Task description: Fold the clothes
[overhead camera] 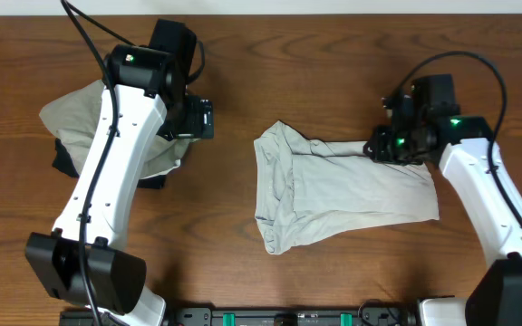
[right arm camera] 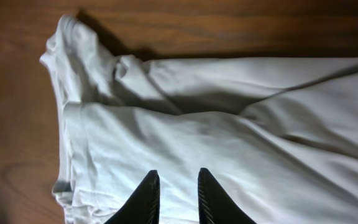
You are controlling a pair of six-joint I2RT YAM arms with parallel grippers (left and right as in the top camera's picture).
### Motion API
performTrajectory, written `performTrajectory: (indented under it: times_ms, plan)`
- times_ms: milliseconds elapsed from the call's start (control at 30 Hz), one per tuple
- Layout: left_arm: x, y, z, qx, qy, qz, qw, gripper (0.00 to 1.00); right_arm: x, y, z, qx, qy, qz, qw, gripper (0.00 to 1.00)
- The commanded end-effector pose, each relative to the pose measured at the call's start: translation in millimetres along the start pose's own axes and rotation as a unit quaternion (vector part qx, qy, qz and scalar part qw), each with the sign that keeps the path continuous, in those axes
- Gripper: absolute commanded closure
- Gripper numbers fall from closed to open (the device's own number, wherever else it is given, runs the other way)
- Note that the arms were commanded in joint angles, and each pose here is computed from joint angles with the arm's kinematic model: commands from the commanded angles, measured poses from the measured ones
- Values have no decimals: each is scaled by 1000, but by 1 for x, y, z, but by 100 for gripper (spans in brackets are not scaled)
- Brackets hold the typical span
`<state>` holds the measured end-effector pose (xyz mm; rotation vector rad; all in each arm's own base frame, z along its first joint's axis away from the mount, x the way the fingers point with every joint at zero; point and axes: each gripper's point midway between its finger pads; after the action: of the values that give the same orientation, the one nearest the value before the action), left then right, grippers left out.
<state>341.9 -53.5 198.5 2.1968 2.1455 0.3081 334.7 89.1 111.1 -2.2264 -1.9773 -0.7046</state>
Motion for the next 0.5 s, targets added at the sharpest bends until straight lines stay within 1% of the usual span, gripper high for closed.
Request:
performTrajectory:
  times_ms: [0, 167, 233, 300, 400, 433, 467]
  plan:
    - [2, 4, 0, -4, 3, -6, 1000, 2, 16, -30, 31, 52, 18, -21, 998, 81]
    - [-1, 1, 0, 2, -7, -12, 1000, 2, 36, -72, 77, 103, 23, -33, 994, 79]
    - [-11, -1, -1, 9, -36, -12, 999, 2, 51, -85, 86, 120, 47, -52, 990, 77]
    - [-22, -3, -1, 15, -67, -12, 998, 2, 73, -93, 87, 129, 93, -99, 982, 78]
    - [-41, -7, 0, 29, -115, -26, 993, 2, 89, -82, 75, 107, 120, -126, 979, 78]
    - [-48, -9, 2, 34, -130, -25, 991, 2, 92, -74, 68, 93, 125, -131, 979, 77]
    - [-54, -12, 6, 39, -140, -22, 989, 2, 94, -63, 58, 71, 130, -136, 980, 73]
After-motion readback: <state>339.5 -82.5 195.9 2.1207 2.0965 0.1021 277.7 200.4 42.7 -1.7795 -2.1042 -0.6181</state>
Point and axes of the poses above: each gripper's point midway between its finger pads, its own z axis out along the fingers, its own x axis along the line the jaws close on, y = z × x, and after that the axes turned 5 degrees about z, right-handed
